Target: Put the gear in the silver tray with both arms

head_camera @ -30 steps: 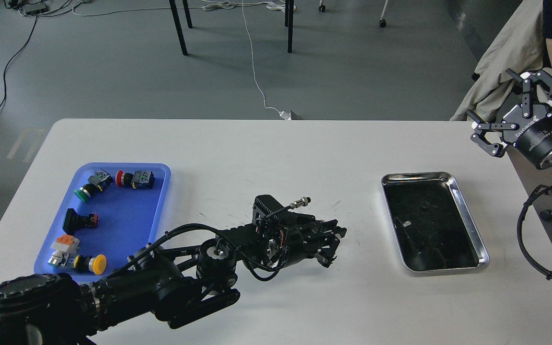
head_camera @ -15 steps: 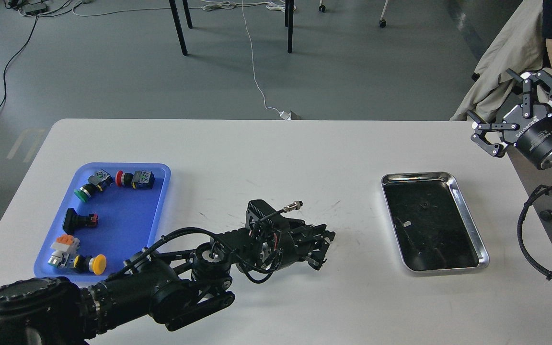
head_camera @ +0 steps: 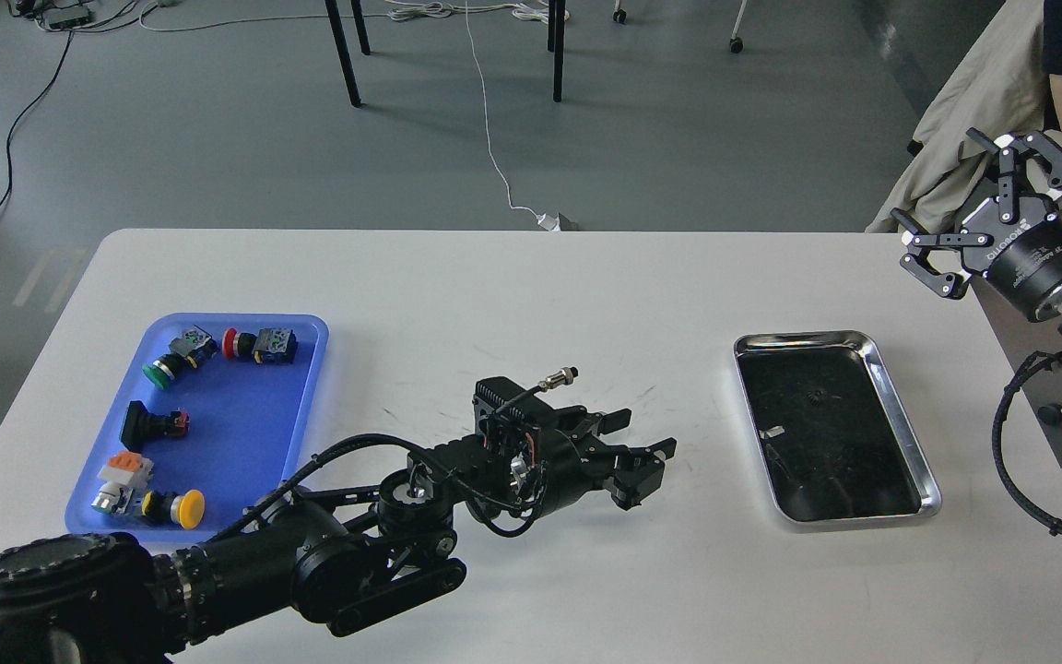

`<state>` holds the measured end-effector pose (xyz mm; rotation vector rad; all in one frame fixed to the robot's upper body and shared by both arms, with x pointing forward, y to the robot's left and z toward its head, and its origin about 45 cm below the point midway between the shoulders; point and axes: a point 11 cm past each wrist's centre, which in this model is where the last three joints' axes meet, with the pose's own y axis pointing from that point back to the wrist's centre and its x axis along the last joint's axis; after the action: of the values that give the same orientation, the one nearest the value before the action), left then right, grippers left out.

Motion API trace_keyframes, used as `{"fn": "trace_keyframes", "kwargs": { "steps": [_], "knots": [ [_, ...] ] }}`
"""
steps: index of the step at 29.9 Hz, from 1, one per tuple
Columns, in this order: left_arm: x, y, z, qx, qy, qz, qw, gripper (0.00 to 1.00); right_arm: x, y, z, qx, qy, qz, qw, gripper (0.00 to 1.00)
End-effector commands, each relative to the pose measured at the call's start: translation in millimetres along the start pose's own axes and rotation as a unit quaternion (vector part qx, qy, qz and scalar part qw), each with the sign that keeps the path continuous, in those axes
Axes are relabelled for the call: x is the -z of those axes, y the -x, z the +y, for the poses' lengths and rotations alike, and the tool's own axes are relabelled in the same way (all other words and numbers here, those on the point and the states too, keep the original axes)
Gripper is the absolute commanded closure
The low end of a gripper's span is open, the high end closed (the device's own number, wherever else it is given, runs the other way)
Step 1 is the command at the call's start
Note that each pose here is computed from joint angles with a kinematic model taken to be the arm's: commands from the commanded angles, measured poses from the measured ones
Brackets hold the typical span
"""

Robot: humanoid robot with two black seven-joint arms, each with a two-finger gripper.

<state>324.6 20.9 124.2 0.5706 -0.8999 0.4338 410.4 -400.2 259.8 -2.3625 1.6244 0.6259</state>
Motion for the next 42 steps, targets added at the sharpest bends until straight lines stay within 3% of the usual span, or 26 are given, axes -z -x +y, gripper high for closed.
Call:
{"fn": "trace_keyframes", "kwargs": {
  "steps": [1, 4, 9, 13, 18, 29, 35, 42],
  "knots": [
    [12.7, -43.9, -1.1, -0.068, -0.021, 0.052, 0.996, 0.02, -1.6, 30.7, -14.2, 0.052, 0.035, 0.058, 0.996, 0.03],
    [21.2, -72.2, 0.7, -0.110, -0.031, 0.100, 0.988, 0.02, -10.3, 60.4, -22.8, 0.102, 0.074, 0.118, 0.985, 0.03],
    [91.2, -119.0, 46.5, -0.183, -0.102, 0.173, 0.962, 0.02, -38.7, 102.4, -29.1, 0.179, 0.158, 0.233, 0.943, 0.03],
    [138.9, -136.2, 87.0, -0.224, -0.155, 0.264, 0.925, 0.02, -74.3, 128.1, -26.0, 0.248, 0.257, 0.359, 0.862, 0.03],
    [174.3, -151.1, 124.3, -0.263, -0.186, 0.370, 0.871, 0.02, -107.0, 160.5, -28.4, 0.314, 0.324, 0.485, 0.749, 0.03],
    [180.8, -155.5, 137.6, -0.273, -0.190, 0.385, 0.861, 0.02, -159.1, 211.8, -40.0, 0.391, 0.425, 0.629, 0.521, 0.06],
    [175.2, -154.5, 135.4, -0.269, -0.182, 0.386, 0.863, 0.02, -175.8, 215.1, -47.9, 0.401, 0.453, 0.655, 0.453, 0.06],
    [174.8, -157.3, 135.8, -0.273, -0.179, 0.386, 0.863, 0.02, -189.5, 211.8, -50.7, 0.400, 0.465, 0.665, 0.427, 0.08]
  ]
}}
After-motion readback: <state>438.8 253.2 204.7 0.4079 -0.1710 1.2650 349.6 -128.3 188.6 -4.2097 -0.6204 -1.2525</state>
